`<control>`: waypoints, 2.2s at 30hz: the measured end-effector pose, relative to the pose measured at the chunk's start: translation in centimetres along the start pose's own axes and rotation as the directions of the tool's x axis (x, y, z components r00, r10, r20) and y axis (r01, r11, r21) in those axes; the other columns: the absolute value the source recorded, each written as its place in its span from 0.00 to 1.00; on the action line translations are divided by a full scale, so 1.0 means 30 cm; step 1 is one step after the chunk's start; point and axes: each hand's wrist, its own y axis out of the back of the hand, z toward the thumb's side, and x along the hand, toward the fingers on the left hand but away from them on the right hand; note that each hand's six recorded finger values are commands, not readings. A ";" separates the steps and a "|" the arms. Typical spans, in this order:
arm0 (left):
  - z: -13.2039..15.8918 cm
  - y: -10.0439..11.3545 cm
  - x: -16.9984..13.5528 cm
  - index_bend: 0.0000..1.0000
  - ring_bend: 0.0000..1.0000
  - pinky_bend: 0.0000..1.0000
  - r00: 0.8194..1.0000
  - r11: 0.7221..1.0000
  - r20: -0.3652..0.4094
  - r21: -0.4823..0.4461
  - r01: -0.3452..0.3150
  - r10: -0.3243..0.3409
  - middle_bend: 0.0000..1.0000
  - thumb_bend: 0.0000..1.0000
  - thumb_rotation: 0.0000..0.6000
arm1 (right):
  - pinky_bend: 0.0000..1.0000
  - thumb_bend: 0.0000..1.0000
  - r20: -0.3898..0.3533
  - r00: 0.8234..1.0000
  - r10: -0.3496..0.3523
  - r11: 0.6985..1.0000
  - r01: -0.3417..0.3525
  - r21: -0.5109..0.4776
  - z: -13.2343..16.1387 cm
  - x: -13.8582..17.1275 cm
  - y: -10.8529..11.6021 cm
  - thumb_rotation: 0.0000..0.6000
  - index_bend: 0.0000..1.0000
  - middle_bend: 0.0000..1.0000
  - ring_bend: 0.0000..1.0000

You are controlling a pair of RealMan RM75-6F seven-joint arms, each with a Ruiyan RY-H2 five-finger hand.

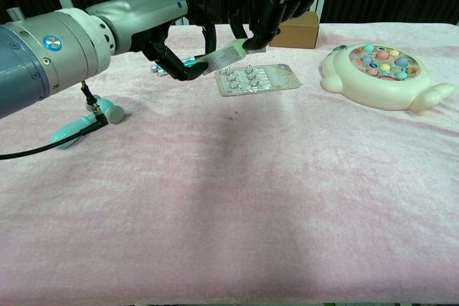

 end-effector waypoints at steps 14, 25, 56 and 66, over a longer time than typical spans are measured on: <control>0.003 0.010 0.000 0.57 0.00 0.00 1.000 1.000 -0.002 -0.002 -0.003 0.003 0.12 0.46 1.00 | 0.93 0.57 -0.005 1.000 -0.001 1.000 0.001 -0.001 0.008 -0.002 0.002 1.00 0.83 0.77 0.94; 0.002 0.010 -0.001 0.57 0.00 0.00 1.000 1.000 -0.004 0.005 -0.006 0.006 0.12 0.46 1.00 | 0.93 0.57 0.003 1.000 -0.003 1.000 0.003 -0.002 -0.003 0.001 0.005 1.00 0.83 0.77 0.94; -0.132 0.113 -0.026 0.59 0.00 0.00 0.994 0.997 -0.075 0.044 -0.070 0.073 0.13 0.46 1.00 | 0.93 0.58 0.081 0.996 -0.025 0.999 0.027 -0.027 -0.173 0.054 0.046 1.00 0.83 0.77 0.94; -0.245 0.184 -0.052 0.59 0.00 0.00 0.986 0.990 -0.124 0.104 -0.094 0.107 0.13 0.46 1.00 | 0.93 0.58 0.151 0.988 -0.028 0.999 0.034 -0.041 -0.330 0.105 0.051 1.00 0.83 0.77 0.94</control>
